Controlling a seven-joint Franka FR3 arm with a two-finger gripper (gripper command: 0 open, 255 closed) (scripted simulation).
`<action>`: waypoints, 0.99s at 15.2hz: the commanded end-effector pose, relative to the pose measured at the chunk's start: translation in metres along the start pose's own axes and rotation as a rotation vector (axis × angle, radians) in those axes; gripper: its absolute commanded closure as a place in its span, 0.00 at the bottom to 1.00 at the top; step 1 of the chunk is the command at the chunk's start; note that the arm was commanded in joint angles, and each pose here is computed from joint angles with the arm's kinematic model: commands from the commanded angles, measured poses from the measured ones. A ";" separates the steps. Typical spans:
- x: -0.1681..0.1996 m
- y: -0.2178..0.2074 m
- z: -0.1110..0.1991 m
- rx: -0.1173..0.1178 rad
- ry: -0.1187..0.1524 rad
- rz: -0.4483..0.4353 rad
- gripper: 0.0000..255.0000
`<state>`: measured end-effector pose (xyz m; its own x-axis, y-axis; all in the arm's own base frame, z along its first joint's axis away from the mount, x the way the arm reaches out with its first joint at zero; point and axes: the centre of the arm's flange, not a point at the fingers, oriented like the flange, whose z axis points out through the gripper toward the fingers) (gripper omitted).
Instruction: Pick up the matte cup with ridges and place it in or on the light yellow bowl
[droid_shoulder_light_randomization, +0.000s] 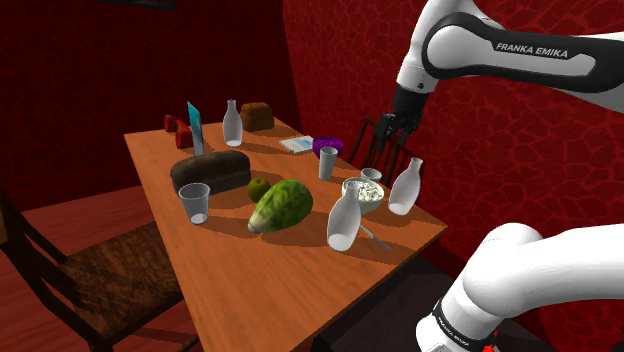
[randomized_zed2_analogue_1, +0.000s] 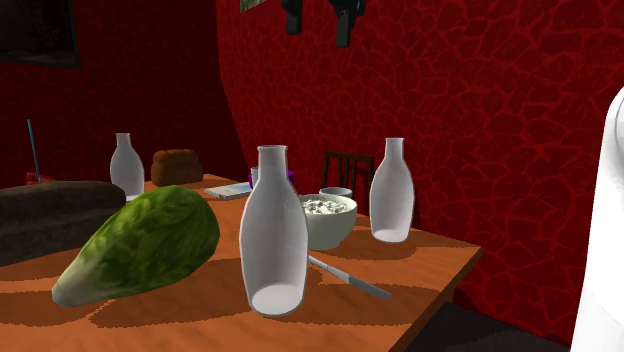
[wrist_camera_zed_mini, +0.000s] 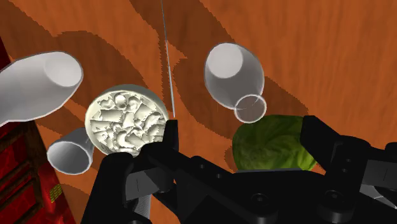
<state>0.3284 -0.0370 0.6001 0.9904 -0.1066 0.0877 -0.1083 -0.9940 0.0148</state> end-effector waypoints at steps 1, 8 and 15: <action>0.000 0.000 0.000 0.000 0.000 0.000 0.00; 0.049 0.040 0.064 -0.035 -0.002 0.027 0.00; 0.096 0.084 0.128 -0.070 -0.005 0.055 0.00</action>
<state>0.4194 -0.1254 0.4927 0.9840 -0.1571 0.0845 -0.1635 -0.9838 0.0742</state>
